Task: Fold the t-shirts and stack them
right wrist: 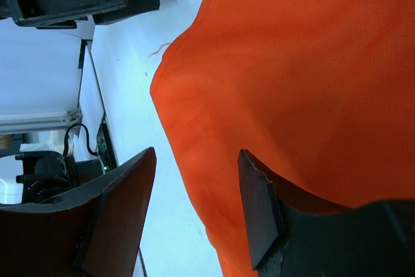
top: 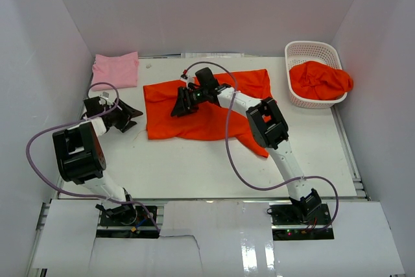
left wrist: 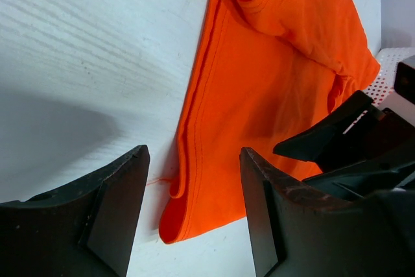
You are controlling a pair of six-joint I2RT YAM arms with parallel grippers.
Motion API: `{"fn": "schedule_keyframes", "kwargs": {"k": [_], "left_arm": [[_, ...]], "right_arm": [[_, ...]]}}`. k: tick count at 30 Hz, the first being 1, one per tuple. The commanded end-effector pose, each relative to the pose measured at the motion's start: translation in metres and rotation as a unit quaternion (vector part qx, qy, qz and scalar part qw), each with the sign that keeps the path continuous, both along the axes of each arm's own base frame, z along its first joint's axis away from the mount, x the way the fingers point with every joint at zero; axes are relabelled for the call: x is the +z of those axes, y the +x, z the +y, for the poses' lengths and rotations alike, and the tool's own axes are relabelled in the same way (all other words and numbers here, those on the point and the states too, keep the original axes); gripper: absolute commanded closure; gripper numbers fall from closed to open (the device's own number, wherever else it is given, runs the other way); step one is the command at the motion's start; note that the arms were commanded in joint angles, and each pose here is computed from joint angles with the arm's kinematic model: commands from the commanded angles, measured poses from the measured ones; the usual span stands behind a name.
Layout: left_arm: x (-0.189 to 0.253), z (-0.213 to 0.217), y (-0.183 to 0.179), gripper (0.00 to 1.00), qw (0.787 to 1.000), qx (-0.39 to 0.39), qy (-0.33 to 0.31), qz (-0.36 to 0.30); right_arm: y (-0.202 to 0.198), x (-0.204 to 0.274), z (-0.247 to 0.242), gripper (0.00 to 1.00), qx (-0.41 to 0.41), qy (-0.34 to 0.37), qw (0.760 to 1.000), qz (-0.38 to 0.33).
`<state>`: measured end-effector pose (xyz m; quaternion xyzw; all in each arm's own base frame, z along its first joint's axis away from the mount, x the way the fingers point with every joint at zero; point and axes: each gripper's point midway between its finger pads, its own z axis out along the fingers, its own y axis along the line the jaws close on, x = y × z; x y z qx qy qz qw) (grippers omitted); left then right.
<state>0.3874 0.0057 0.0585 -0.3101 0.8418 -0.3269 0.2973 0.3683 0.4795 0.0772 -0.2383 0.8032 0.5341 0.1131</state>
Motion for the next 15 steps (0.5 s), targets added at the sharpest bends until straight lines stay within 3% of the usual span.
{"fn": "schedule_keyframes", "kwargs": {"k": [1, 15], "left_arm": [[0.006, 0.0, 0.01, 0.32, 0.999, -0.009, -0.001, -0.036], [-0.018, -0.034, 0.002, 0.32, 0.998, -0.056, -0.011, -0.007]], "right_arm": [[0.0, -0.009, 0.01, 0.41, 0.007, 0.018, 1.0, 0.004], [0.004, -0.047, 0.01, 0.41, -0.016, -0.017, 1.0, 0.006]]}}
